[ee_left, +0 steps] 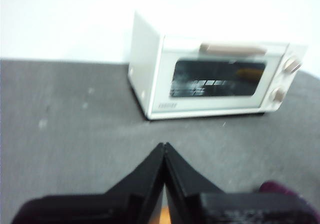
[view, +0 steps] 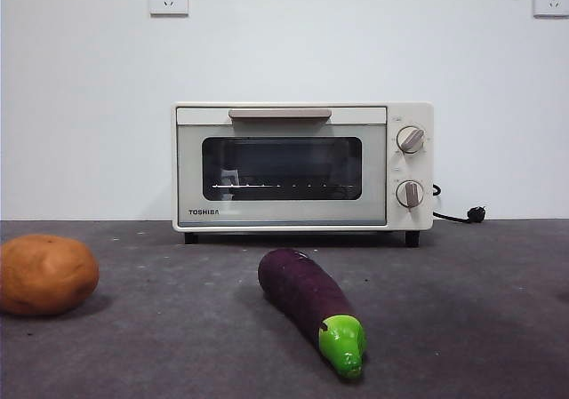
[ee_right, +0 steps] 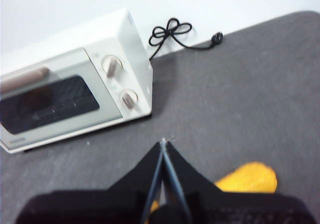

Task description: Take the eggplant from the table,put the eggplant in the oven

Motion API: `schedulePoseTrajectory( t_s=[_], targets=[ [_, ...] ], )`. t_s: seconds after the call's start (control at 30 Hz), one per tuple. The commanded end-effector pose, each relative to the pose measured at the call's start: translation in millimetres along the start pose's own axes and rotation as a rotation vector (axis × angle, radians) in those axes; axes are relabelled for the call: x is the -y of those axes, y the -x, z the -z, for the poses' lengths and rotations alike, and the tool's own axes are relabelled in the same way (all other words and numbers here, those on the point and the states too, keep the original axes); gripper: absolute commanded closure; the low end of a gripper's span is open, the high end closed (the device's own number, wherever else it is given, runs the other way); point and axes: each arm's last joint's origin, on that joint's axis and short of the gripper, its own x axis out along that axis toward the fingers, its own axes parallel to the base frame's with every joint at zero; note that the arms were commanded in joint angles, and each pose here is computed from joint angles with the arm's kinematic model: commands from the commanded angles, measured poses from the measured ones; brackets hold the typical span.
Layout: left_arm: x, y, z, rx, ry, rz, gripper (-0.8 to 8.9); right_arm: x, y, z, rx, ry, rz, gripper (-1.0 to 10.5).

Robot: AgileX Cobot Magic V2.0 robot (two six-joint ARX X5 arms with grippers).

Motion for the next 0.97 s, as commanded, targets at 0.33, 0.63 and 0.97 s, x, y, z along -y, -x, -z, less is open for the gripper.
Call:
schedulePoseTrajectory(
  t_s=[0.33,0.63,0.97],
  targets=[
    [16,-1,-95,0.017,-0.007,0.114,8.19,-32,15,-113,-0.039,0.175,-0.024,9.5],
    [36,-6,-190,0.043,-0.048,0.204,8.19,-57,36,-201,0.088,0.206,-0.054,9.5],
    [63,-4,-272,0.099,-0.129,0.324,8.19,-77,57,-270,0.208,0.210,-0.086,9.5]
  ],
)
